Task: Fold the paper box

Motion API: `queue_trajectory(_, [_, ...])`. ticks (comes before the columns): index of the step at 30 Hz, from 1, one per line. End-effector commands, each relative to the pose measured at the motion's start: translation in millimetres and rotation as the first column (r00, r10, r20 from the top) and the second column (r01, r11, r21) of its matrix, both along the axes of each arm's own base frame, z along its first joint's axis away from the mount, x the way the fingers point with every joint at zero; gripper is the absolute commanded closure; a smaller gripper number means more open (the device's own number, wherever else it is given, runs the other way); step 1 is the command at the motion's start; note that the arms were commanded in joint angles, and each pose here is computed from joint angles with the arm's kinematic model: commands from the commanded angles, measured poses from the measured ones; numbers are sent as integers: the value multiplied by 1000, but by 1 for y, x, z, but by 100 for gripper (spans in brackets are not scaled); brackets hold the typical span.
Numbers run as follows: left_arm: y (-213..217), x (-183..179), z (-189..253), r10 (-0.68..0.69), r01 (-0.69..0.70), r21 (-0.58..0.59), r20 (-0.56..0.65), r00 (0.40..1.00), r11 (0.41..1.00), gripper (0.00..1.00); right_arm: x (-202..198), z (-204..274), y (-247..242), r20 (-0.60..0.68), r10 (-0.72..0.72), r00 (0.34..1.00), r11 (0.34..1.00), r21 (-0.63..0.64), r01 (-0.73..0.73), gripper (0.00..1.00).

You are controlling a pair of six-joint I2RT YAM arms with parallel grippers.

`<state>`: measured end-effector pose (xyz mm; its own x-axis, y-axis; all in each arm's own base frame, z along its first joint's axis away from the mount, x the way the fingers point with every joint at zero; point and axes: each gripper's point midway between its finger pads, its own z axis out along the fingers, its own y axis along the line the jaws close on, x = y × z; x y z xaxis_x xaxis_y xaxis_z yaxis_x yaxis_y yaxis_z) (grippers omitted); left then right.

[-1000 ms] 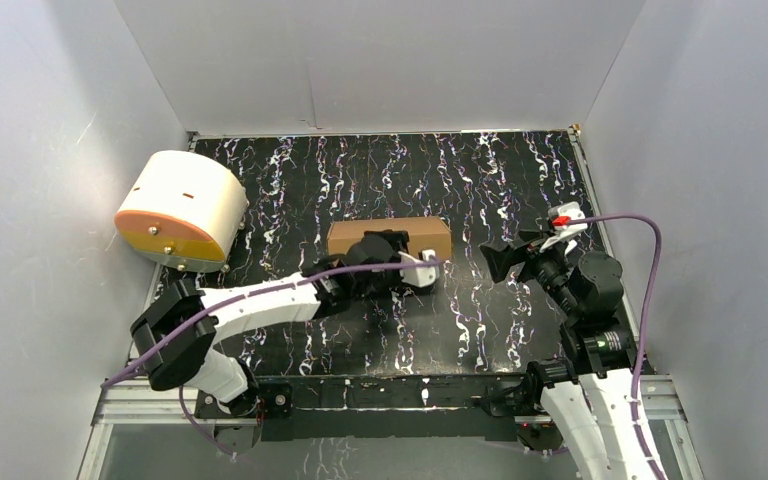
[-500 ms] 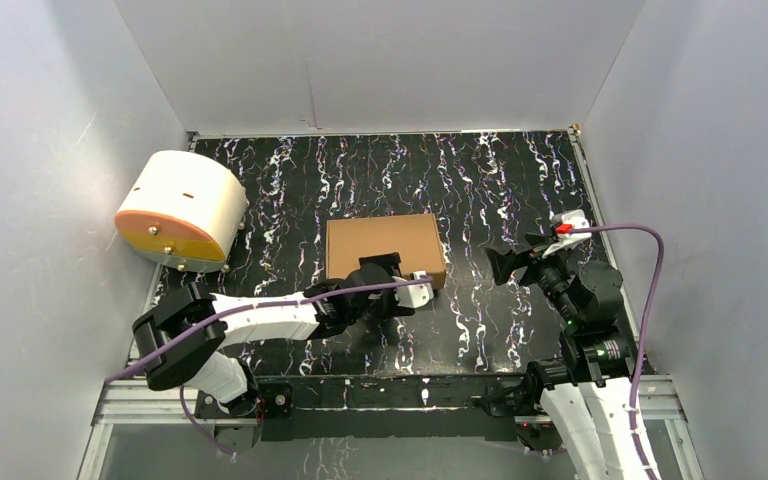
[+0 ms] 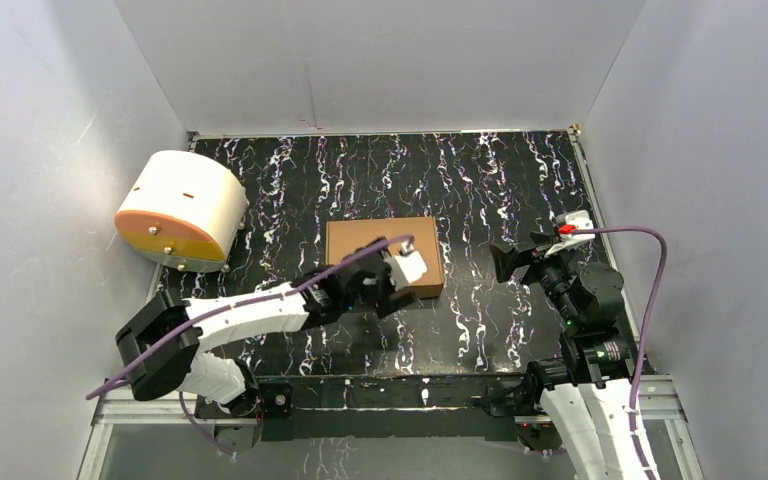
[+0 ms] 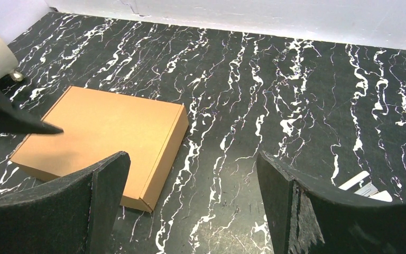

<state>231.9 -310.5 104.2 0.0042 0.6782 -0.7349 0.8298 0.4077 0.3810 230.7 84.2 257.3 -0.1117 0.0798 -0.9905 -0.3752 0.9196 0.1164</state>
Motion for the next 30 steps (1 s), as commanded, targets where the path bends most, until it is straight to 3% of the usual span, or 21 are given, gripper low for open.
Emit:
queue_trajectory(1, [21, 41, 51, 234, -253, -213, -113, 966, 944, 7, 4, 15, -4, 63, -24, 998, 1000, -6, 25, 1])
queue_trajectory(5, [59, 73, 65, 408, -469, -308, -242, 880, 828, 7, 4, 16, -7, 61, -40, 997, 999, -15, 41, 1])
queue_trajectory(9, [101, 90, 77, 502, -631, -404, -386, 774, 662, 7, 5, 17, -10, 61, -50, 997, 998, -27, 52, 1])
queue_trajectory(12, [139, 94, 88, 549, -713, -465, -455, 701, 525, 7, 6, 18, -15, 65, -74, 995, 996, -38, 77, 1])
queue_trajectory(17, [187, 81, 109, 602, -752, -547, -477, 640, 366, 6, 5, 18, -20, 81, -100, 992, 993, -48, 104, 1])
queue_trajectory(20, [207, 63, 122, 643, -746, -580, -442, 625, 327, 6, 5, 18, -24, 92, -121, 988, 991, -50, 126, 1])
queue_trajectory(24, [222, 36, 147, 650, -685, -656, -377, 660, 316, 6, 6, 20, -31, 105, -158, 982, 985, -53, 164, 1])
queue_trajectory(30, [249, -6, 180, 687, -609, -742, -286, 667, 282, 6, 6, 22, -37, 117, -184, 976, 979, -66, 192, 1])
